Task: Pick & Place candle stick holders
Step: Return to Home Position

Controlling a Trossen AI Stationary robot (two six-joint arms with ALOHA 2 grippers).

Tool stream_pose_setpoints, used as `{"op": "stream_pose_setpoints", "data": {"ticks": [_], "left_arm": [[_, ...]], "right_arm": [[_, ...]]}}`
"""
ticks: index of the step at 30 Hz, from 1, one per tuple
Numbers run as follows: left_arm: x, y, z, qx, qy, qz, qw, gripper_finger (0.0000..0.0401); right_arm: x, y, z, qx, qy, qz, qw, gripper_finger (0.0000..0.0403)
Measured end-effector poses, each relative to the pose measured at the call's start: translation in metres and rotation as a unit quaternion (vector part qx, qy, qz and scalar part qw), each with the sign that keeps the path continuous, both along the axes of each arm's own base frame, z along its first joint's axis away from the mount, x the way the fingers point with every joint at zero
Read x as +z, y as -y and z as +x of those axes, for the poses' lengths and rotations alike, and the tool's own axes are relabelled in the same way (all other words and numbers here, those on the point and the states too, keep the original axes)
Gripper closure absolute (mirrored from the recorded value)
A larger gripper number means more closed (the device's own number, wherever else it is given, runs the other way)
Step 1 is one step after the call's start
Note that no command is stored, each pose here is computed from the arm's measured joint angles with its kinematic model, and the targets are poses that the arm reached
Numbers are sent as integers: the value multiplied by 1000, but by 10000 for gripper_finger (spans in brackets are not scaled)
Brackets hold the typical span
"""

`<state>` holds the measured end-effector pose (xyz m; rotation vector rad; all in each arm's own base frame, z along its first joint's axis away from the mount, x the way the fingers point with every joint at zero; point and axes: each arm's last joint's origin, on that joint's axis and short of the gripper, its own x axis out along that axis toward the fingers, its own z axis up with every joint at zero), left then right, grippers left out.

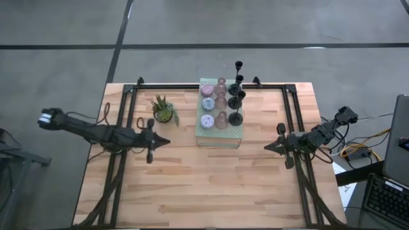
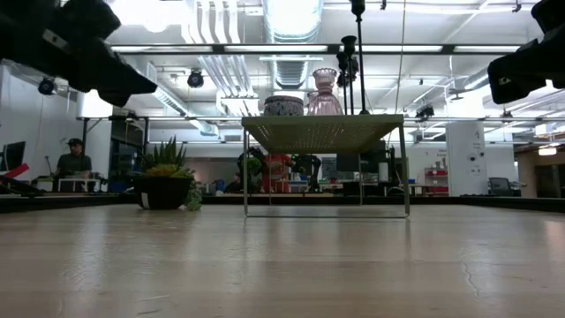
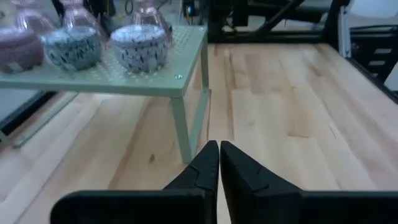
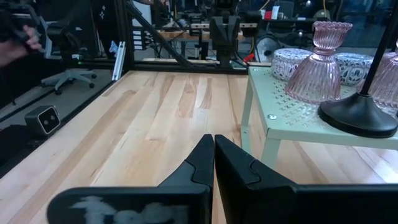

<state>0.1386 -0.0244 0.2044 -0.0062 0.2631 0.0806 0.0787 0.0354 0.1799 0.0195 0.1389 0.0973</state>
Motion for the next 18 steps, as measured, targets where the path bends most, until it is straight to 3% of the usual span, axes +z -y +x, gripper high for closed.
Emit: {"op": "stream_pose_setpoints", "data": {"ticks": [15, 18], "left_arm": [[-15, -10, -40, 2, 114, 37, 993, 382], [-22, -12, -44, 4, 112, 45, 993, 380]], "right_arm": [[0, 0, 0, 0, 0, 2, 1000, 394], [0, 0, 0, 0, 0, 1, 1000, 394]]}}
